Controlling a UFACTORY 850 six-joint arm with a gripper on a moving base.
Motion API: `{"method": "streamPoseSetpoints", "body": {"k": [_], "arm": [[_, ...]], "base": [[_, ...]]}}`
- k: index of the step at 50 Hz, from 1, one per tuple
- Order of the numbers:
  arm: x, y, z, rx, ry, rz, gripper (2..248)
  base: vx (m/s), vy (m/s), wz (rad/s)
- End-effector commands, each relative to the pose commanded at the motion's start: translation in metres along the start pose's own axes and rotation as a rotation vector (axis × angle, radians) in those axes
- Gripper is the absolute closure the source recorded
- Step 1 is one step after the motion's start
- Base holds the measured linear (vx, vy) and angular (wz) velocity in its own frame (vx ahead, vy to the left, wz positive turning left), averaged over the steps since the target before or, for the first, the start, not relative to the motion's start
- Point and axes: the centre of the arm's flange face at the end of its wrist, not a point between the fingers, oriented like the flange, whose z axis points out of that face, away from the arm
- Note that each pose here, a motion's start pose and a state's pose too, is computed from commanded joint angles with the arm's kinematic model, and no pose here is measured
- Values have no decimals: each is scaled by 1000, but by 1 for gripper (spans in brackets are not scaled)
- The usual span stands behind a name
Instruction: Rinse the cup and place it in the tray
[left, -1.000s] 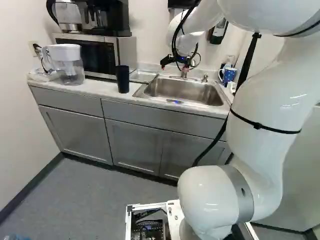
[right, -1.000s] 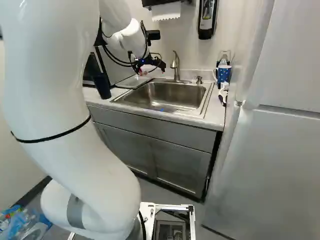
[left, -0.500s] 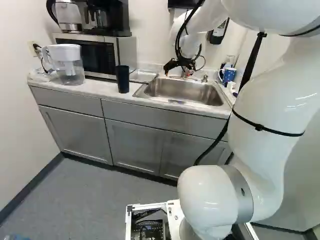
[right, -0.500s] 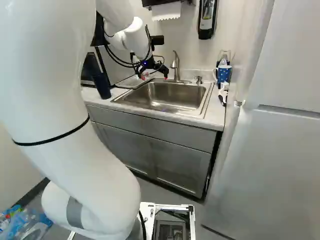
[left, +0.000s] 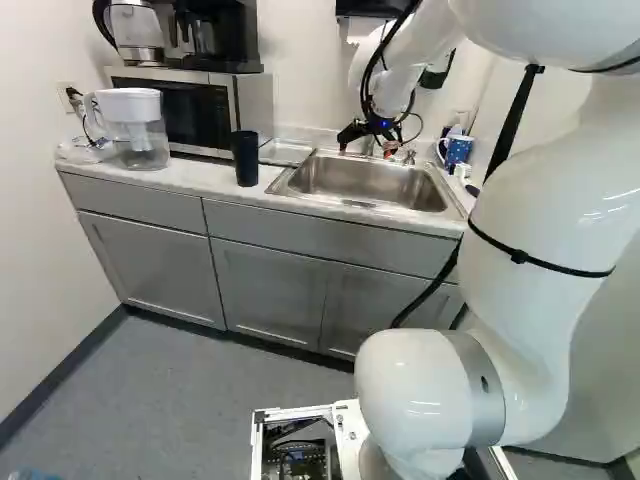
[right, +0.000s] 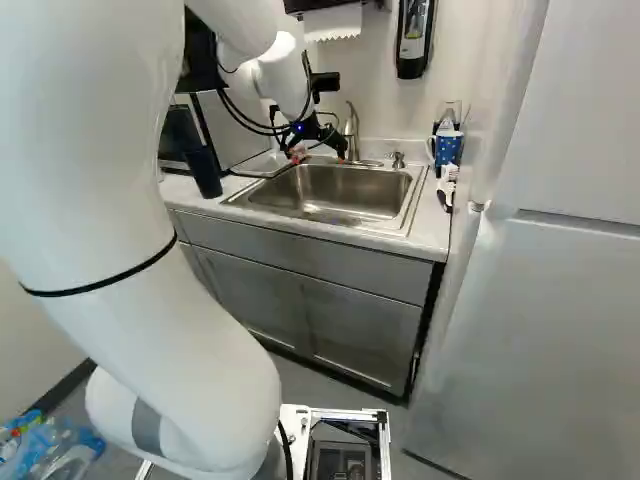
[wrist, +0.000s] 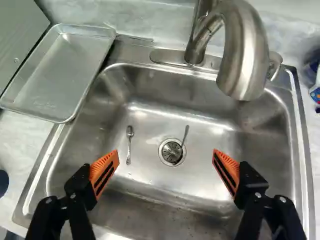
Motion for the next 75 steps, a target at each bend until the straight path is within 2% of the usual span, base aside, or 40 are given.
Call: {"method": "streamPoseSetpoints", "body": {"k": [15, 38, 56, 75], "arm": [[-3, 18, -3, -21, -1, 26, 3], [-3, 18, -3, -21, -1, 25, 3], [-5, -7, -5, 9, 1, -11, 3], [21, -35, -9, 42, 42, -49, 3]], "base": [[0, 0, 0], [0, 0, 0], [0, 0, 0], [0, 0, 0]]}}
